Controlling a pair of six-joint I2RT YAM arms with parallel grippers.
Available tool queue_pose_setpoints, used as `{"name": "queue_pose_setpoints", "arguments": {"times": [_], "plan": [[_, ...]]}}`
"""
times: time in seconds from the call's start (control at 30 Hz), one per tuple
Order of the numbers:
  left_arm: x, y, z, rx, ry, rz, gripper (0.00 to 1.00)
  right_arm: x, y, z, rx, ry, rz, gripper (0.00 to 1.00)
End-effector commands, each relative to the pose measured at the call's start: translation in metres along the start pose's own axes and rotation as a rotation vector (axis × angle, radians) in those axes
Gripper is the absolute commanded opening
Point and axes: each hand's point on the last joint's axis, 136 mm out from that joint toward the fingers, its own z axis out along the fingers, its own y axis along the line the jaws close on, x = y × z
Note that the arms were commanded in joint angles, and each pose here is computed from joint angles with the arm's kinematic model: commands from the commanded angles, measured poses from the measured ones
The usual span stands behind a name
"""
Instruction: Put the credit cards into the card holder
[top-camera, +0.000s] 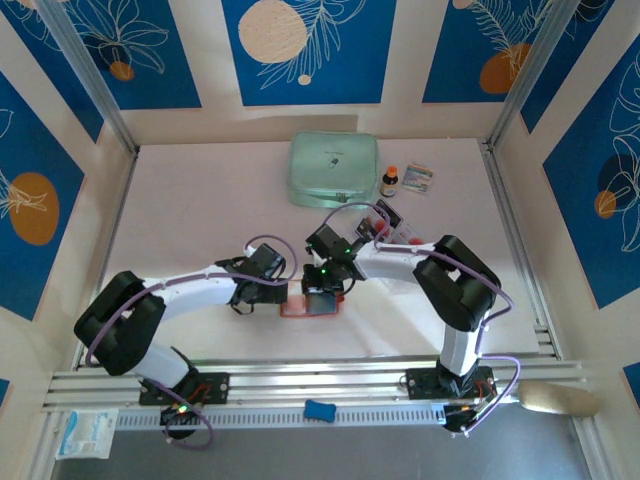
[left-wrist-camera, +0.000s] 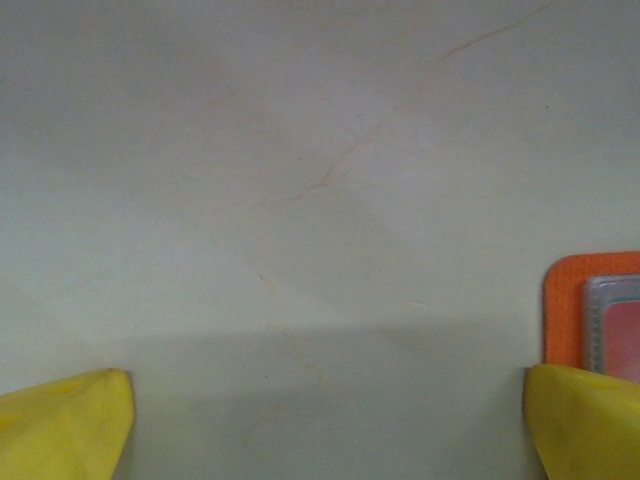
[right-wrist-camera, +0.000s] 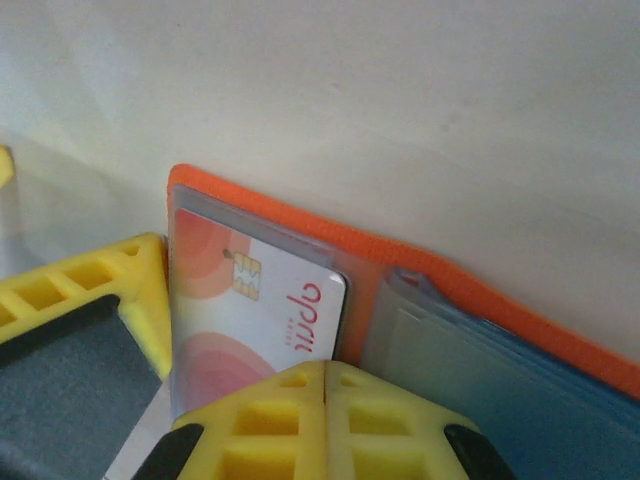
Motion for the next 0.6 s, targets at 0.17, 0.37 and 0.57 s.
{"name": "queue_pose_setpoints", "arguments": {"times": [0.17,0.37,0.57], "plan": [[0.005,0.002,0.004,0.013,0.013,-0.010,1.00,0.005,0.013,0.001,-0.006,0.028,-0.011,0.00],[-0.013,0.004,-0.015,0.034,-0.043,-0.043,1.00,0.002,0.015,-0.022,-0.012,-0.019,-0.013,0.00],[-0.028,0.012,-0.035,0.059,-0.099,-0.088,1.00,0.004,0.015,-0.034,-0.020,-0.048,-0.010,0.00]]}}
